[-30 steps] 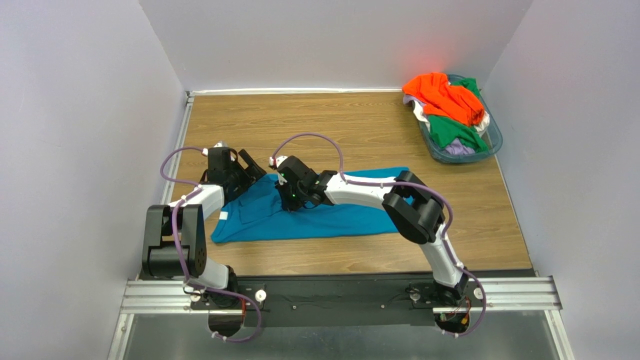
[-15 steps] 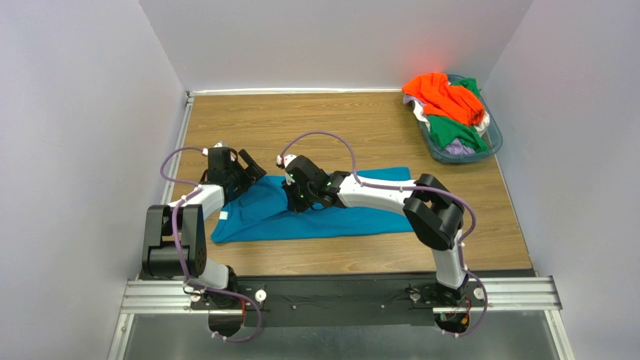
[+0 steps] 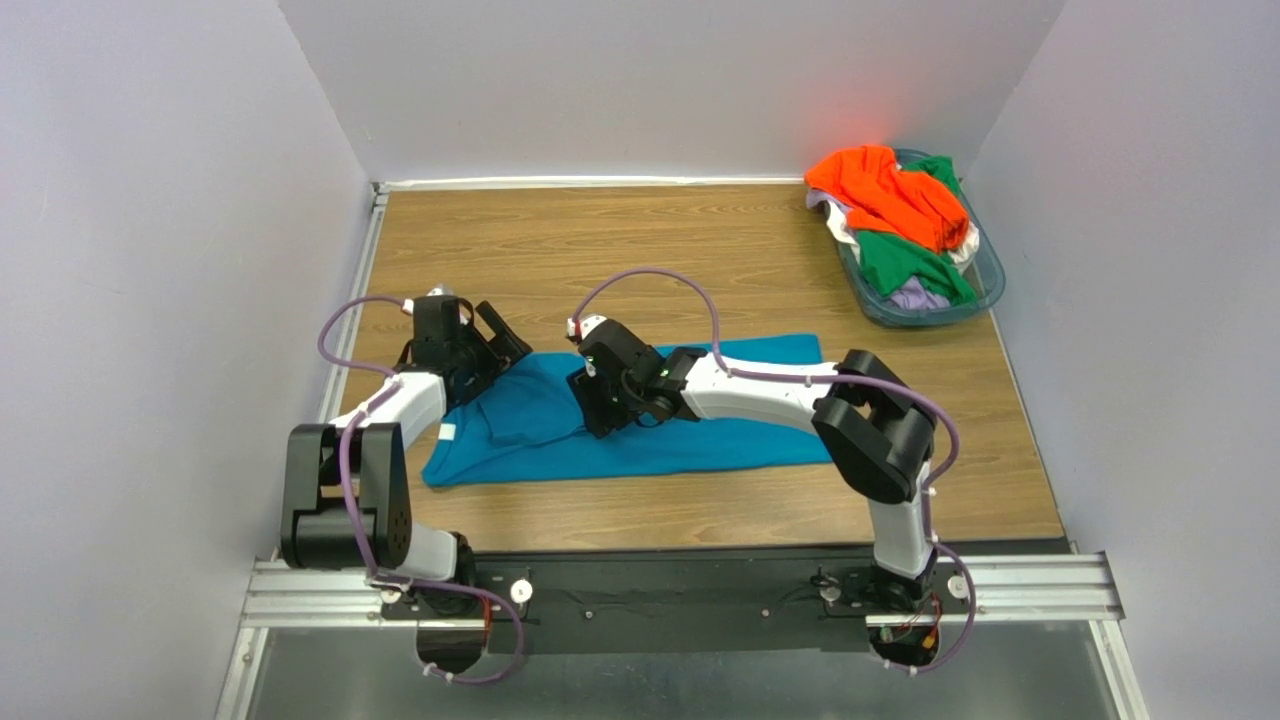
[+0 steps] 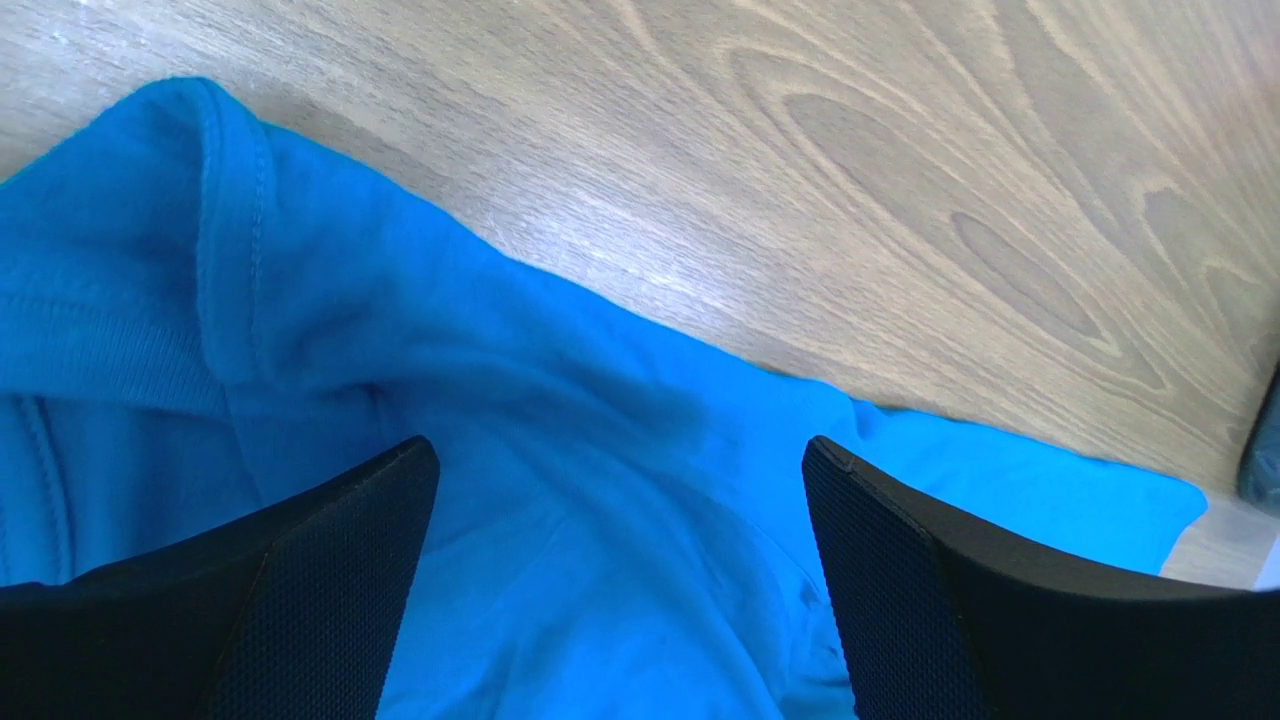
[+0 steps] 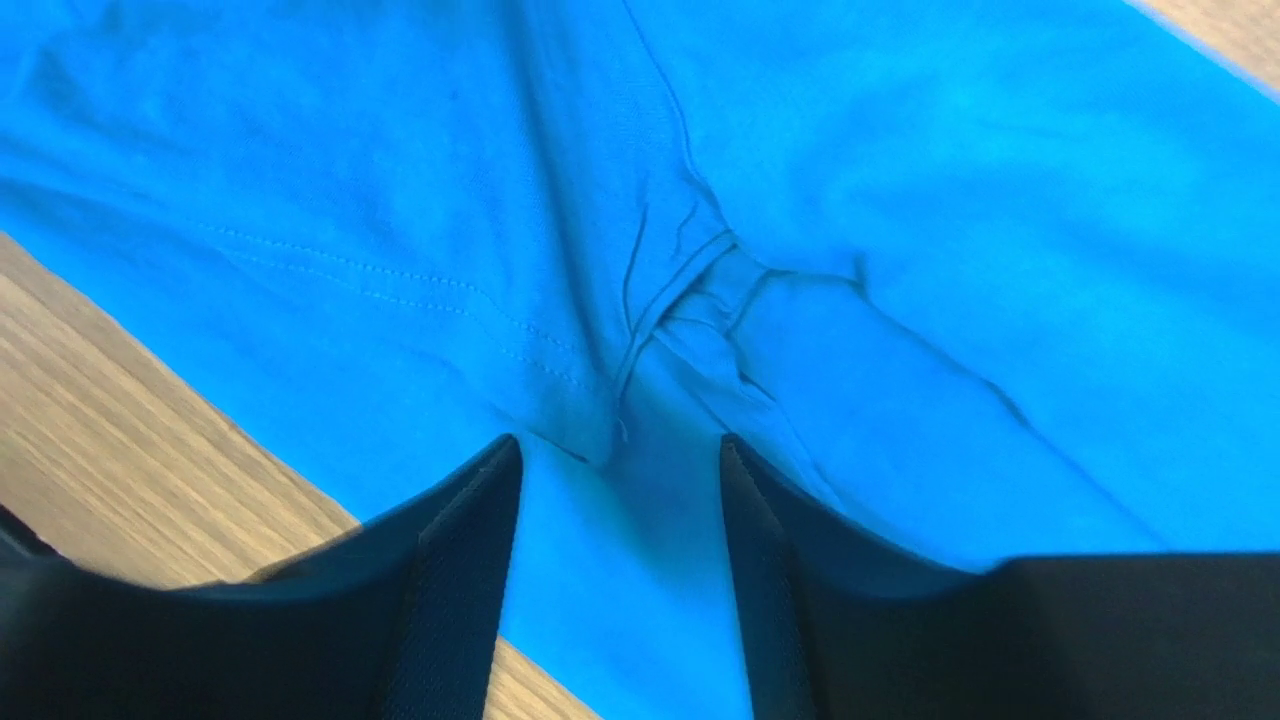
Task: Fold and stack the t-shirts
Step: Fold the tshirt
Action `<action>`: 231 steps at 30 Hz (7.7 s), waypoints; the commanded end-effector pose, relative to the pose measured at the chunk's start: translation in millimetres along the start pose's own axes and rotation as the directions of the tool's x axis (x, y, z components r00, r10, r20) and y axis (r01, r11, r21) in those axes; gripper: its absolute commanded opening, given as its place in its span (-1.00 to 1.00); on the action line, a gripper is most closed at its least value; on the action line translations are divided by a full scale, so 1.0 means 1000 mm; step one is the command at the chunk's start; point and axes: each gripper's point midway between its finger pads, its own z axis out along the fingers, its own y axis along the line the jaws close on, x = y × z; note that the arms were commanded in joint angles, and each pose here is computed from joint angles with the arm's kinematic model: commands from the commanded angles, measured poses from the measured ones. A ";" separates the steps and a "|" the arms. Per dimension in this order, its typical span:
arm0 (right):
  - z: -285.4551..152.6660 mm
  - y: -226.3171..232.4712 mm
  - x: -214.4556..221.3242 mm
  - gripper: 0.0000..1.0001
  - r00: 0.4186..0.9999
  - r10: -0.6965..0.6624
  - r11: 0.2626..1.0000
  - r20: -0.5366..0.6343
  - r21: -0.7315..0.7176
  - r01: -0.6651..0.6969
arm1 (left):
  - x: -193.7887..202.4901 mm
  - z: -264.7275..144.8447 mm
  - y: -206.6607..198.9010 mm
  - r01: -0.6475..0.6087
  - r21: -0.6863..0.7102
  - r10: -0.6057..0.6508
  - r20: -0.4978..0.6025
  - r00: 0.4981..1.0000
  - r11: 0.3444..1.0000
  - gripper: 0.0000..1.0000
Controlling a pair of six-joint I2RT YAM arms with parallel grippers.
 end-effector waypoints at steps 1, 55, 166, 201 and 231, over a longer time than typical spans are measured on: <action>-0.026 0.001 -0.020 0.37 0.998 0.005 1.000 0.062 0.026 -0.006 | -0.004 -0.022 -0.008 -0.011 0.022 0.011 0.011 1.000 1.000 0.97; -0.108 -0.109 0.170 1.00 0.784 0.608 0.792 -0.128 0.168 -0.587 | 0.018 0.192 -0.204 -0.172 0.087 0.185 -0.173 0.967 0.981 0.97; -0.156 -0.050 0.236 0.04 0.694 0.685 0.727 -0.221 0.156 -0.668 | 0.280 -0.142 -0.005 -0.230 0.127 0.260 -0.603 0.754 0.965 -1.00; -0.161 -0.110 0.066 -0.99 0.869 0.413 0.811 0.272 0.323 -0.487 | 0.177 -0.095 -0.124 -0.276 0.278 0.354 -0.292 0.888 0.920 -1.00; -0.131 -0.187 -0.043 -0.99 0.880 0.296 0.755 0.372 0.474 -0.454 | 0.060 -0.025 -0.178 -0.323 0.255 0.345 -0.046 0.938 0.912 -1.00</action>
